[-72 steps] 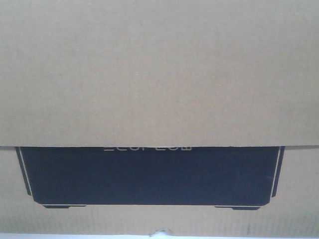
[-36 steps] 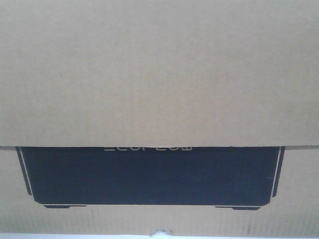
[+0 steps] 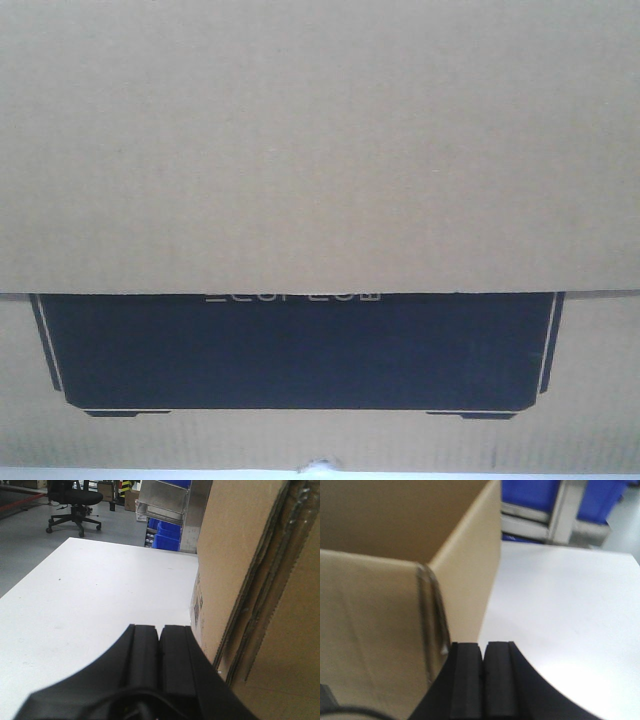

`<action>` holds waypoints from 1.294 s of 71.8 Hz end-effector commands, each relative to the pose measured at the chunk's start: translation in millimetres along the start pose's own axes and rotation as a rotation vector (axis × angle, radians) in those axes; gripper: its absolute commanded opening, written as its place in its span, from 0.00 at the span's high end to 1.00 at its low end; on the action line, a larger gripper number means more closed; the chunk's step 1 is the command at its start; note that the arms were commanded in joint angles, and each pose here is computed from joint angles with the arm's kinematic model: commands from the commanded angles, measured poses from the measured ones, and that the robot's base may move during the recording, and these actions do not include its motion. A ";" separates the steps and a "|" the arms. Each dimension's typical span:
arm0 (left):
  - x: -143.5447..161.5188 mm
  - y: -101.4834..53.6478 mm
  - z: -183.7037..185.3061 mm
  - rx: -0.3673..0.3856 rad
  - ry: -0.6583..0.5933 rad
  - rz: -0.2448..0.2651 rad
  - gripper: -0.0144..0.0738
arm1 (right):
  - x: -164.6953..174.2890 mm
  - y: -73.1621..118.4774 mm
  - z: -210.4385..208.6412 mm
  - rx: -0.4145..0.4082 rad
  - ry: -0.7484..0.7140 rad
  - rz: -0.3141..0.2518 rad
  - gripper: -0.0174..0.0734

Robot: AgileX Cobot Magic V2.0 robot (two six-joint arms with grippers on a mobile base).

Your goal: Grab box from left shelf to table start

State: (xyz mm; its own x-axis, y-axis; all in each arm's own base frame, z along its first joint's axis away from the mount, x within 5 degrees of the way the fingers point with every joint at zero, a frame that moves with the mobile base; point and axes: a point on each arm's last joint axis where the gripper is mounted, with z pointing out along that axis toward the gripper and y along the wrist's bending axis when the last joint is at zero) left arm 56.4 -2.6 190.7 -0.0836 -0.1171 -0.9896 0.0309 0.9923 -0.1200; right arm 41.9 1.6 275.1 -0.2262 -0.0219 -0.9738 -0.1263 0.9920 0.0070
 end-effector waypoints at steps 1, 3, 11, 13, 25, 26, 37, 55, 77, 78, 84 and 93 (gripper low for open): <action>-9.1 -0.6 -1.4 0.008 -0.105 -0.013 0.95 | -4.0 -1.1 3.1 0.052 -0.105 0.019 0.74; -9.1 -0.6 -1.4 0.008 -0.105 -0.013 0.95 | -0.2 -1.7 4.2 0.071 -0.120 0.026 0.74; -9.1 -0.6 -1.4 0.008 -0.105 -0.013 0.95 | 21.4 -3.8 8.4 0.133 -0.189 0.042 0.74; -9.1 -0.6 -1.4 0.008 -0.105 -0.013 0.95 | 27.2 -3.8 9.4 0.137 -0.212 0.047 0.74; -9.0 -0.6 -1.2 0.008 -0.104 -0.013 0.95 | 57.8 -4.2 25.2 0.125 -0.296 0.090 0.74; -9.0 -0.6 -1.2 0.008 -0.104 -0.013 0.95 | 58.9 -4.2 26.0 0.122 -0.317 0.096 0.74; -9.0 -0.6 -1.2 0.008 -0.104 -0.013 0.95 | 60.2 -4.2 26.8 0.119 -0.335 0.104 0.74; -9.0 -0.6 -1.2 0.008 -0.104 -0.013 0.95 | 60.7 -4.2 27.0 0.120 -0.329 0.104 0.74; -9.0 -0.6 -1.2 0.008 -0.104 -0.013 0.95 | 60.7 -4.2 27.0 0.120 -0.329 0.104 0.74; -9.0 -0.6 -1.2 0.008 -0.104 -0.013 0.95 | 60.7 -4.2 27.0 0.120 -0.329 0.104 0.74; -9.0 -0.6 -1.2 0.008 -0.104 -0.013 0.95 | 60.7 -4.2 27.0 0.120 -0.329 0.104 0.74; -9.0 -0.6 -1.2 0.008 -0.104 -0.013 0.95 | 60.7 -4.2 27.0 0.120 -0.329 0.104 0.74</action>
State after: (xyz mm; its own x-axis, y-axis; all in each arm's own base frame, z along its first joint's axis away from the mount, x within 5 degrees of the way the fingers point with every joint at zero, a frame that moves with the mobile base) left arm 56.5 -2.6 190.0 -0.0852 -0.1170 -0.9895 0.0307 0.9923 -0.1200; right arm 56.8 -0.2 194.9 -0.0306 0.1085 -0.9936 0.0072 0.9941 0.1083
